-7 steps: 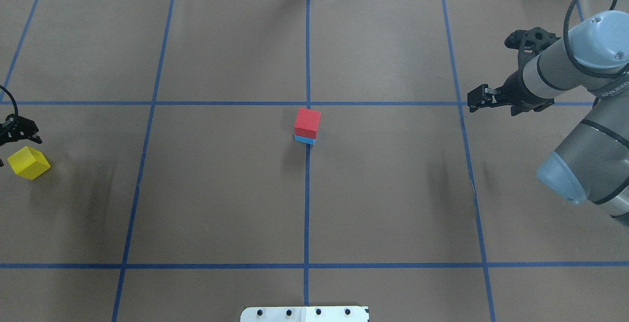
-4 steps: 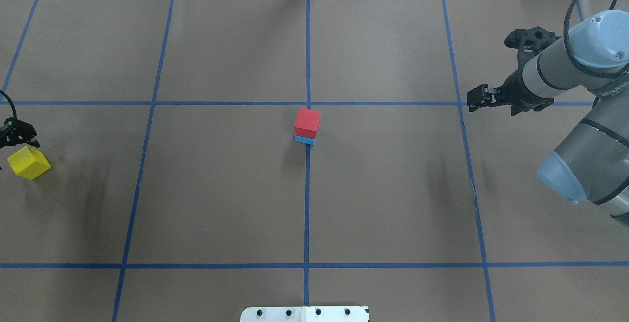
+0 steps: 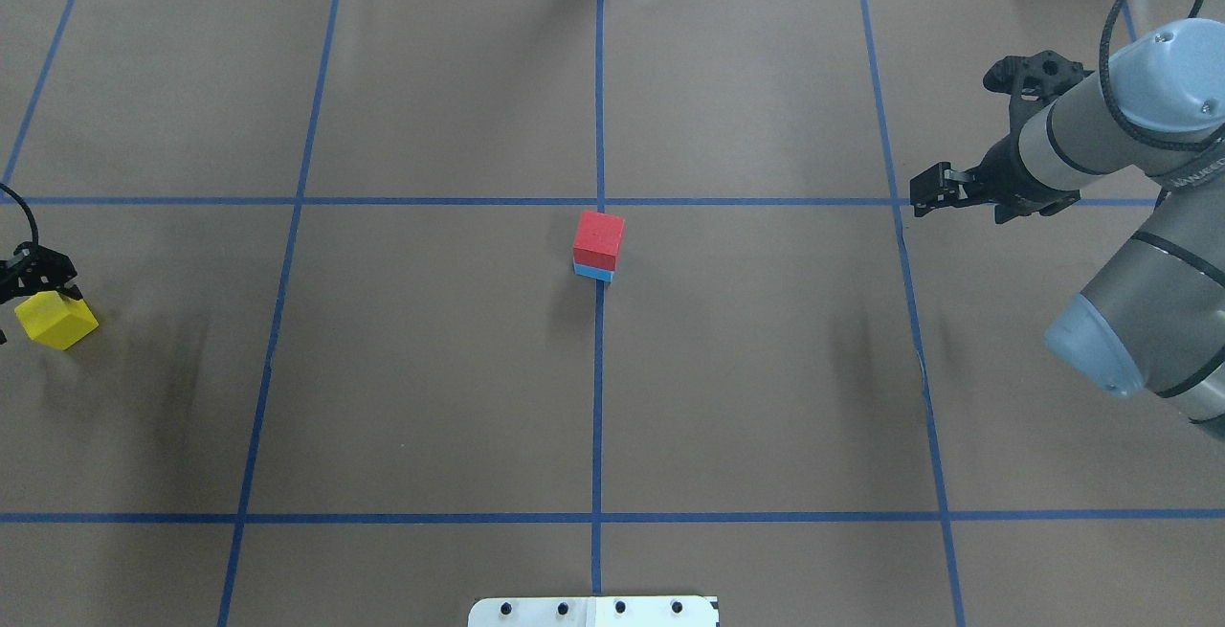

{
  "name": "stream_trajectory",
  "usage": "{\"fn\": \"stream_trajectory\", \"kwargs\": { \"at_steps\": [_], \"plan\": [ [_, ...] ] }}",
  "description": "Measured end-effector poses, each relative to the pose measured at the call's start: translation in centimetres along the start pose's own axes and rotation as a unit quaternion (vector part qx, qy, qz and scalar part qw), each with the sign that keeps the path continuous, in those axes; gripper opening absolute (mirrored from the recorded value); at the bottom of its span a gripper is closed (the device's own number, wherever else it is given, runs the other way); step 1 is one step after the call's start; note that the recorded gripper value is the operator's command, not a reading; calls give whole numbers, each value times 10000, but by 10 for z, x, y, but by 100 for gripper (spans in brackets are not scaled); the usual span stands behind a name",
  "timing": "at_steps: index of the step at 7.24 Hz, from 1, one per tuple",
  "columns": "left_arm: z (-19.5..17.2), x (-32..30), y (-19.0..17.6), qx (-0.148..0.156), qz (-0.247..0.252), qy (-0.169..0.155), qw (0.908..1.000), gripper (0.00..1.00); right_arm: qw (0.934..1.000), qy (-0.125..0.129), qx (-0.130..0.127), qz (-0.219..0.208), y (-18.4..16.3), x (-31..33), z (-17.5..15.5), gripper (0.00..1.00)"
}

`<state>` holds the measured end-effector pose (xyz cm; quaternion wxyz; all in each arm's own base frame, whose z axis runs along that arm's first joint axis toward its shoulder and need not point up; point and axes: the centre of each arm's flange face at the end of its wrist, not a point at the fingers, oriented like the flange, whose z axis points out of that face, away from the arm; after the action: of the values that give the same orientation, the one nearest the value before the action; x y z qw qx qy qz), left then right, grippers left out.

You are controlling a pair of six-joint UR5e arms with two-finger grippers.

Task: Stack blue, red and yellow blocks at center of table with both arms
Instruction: 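Lower the left gripper onto the yellow cube and close it, then carry the yellow cube with the left gripper over the red cube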

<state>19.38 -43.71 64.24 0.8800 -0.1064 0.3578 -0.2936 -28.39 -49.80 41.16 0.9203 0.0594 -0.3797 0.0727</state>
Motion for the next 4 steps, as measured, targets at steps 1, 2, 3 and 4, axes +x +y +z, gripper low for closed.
{"fn": "stream_trajectory", "kwargs": {
  "at_steps": [1,2,3,4],
  "plan": [
    [3,2,4,-33,47,-21,10000,12,10000,-9,8,-4,0,0,-1,100],
    [5,3,7,-59,82,-26,9999,0,10000,-22,20,-8,1,-1,-3,100],
    [4,5,10,-140,104,-5,9998,0,10000,-27,38,-11,1,-1,-5,100],
    [-3,15,16,-288,155,94,9994,0,10000,-20,62,-11,1,-1,-6,100]
  ]
}}
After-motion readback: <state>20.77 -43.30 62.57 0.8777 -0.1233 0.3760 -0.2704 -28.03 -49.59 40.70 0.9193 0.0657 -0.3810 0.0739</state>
